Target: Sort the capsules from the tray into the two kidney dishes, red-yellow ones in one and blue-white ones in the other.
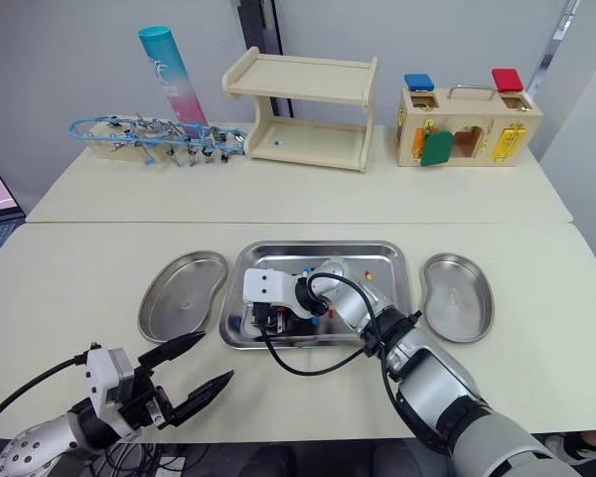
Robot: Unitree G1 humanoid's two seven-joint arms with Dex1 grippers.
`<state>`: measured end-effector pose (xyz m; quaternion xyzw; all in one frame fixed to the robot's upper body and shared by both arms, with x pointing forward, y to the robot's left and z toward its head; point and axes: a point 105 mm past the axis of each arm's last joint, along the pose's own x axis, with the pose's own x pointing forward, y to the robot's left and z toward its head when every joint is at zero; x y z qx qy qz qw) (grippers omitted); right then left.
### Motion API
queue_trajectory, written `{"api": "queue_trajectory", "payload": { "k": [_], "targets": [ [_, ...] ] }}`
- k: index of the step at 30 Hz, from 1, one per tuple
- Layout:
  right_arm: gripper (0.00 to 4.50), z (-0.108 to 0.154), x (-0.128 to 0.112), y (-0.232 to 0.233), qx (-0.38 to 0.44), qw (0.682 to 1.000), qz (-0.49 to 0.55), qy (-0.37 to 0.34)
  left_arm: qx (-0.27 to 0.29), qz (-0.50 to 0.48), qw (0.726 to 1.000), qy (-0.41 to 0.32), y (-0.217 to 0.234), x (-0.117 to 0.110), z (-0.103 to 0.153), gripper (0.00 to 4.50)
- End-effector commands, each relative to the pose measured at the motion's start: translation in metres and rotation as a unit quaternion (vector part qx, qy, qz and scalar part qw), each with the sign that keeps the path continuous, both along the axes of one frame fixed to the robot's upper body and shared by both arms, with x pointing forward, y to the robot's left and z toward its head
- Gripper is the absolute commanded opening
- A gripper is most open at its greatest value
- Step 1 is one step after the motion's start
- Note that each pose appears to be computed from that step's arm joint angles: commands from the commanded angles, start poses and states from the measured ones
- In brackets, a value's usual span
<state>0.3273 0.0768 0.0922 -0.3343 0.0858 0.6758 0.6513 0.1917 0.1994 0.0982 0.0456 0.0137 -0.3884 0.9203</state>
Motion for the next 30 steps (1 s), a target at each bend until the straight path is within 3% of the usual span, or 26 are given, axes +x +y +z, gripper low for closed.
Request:
{"api": "queue_trajectory", "payload": {
  "k": [1,7,14,21,30],
  "targets": [
    [0.60,0.015,0.001,0.003,0.015,1.000,0.012,-0.019,0.002,-0.006,1.000,-0.017,0.000,-0.004,0.008,4.50],
    [0.60,0.045,-0.002,-0.002,0.055,0.998,0.019,-0.033,0.000,-0.026,0.999,-0.031,-0.004,-0.005,0.011,4.50],
    [0.60,0.089,-0.020,-0.055,0.098,0.994,-0.001,-0.052,-0.003,-0.090,0.995,-0.042,-0.022,-0.003,0.022,4.50],
    [0.60,0.097,-0.043,-0.140,0.065,0.995,-0.065,-0.042,0.003,-0.161,0.986,-0.051,-0.041,-0.003,0.026,4.50],
    [0.60,0.098,-0.036,-0.256,-0.003,0.969,-0.242,-0.045,0.001,-0.205,0.976,-0.068,-0.052,-0.002,0.027,4.50]
  ]
}}
